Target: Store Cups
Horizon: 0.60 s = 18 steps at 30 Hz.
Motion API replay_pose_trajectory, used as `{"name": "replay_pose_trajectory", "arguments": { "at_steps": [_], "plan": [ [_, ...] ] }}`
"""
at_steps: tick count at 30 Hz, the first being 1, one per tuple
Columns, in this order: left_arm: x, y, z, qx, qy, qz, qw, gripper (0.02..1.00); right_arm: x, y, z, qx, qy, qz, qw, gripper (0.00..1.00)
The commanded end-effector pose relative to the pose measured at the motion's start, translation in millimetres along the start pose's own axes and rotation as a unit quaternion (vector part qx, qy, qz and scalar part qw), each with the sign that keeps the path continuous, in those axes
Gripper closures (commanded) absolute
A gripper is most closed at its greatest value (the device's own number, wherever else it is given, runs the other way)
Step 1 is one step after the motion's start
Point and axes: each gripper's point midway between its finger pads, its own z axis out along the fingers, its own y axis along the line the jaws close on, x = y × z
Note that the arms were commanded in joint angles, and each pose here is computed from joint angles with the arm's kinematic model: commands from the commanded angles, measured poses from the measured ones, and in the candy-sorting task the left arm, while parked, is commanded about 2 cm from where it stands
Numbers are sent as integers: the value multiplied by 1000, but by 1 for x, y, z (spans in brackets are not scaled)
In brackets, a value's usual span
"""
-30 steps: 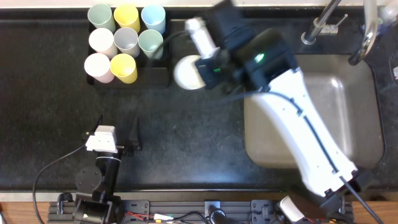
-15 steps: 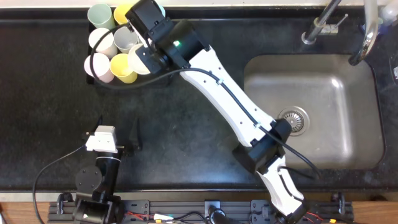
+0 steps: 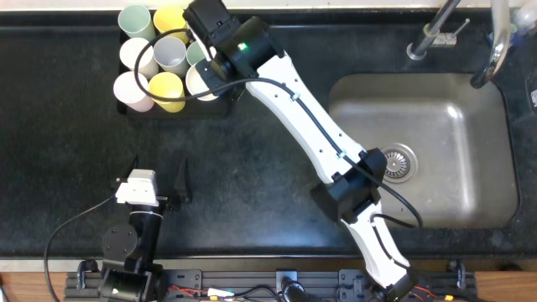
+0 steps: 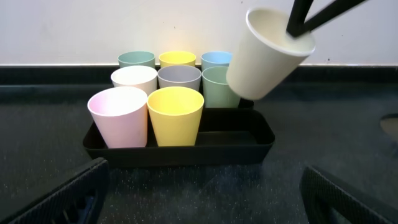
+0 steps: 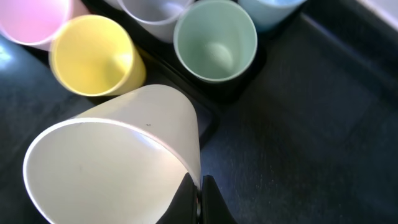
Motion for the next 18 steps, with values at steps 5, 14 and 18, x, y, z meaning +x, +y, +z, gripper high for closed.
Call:
{"name": "replay_pose_trajectory", "arguments": {
  "at_steps": [5, 14, 18],
  "plan": [
    [1, -3, 0, 7, -3, -4, 1000, 20, 3, 5, 26, -12, 17, 10, 1000, 956],
    [1, -3, 0, 7, -2, -3, 1000, 20, 9, 5, 44, -17, 32, 12, 999, 958],
    [1, -3, 0, 7, -3, -4, 1000, 20, 13, 5, 53, -16, 42, 12, 999, 956]
  ]
}}
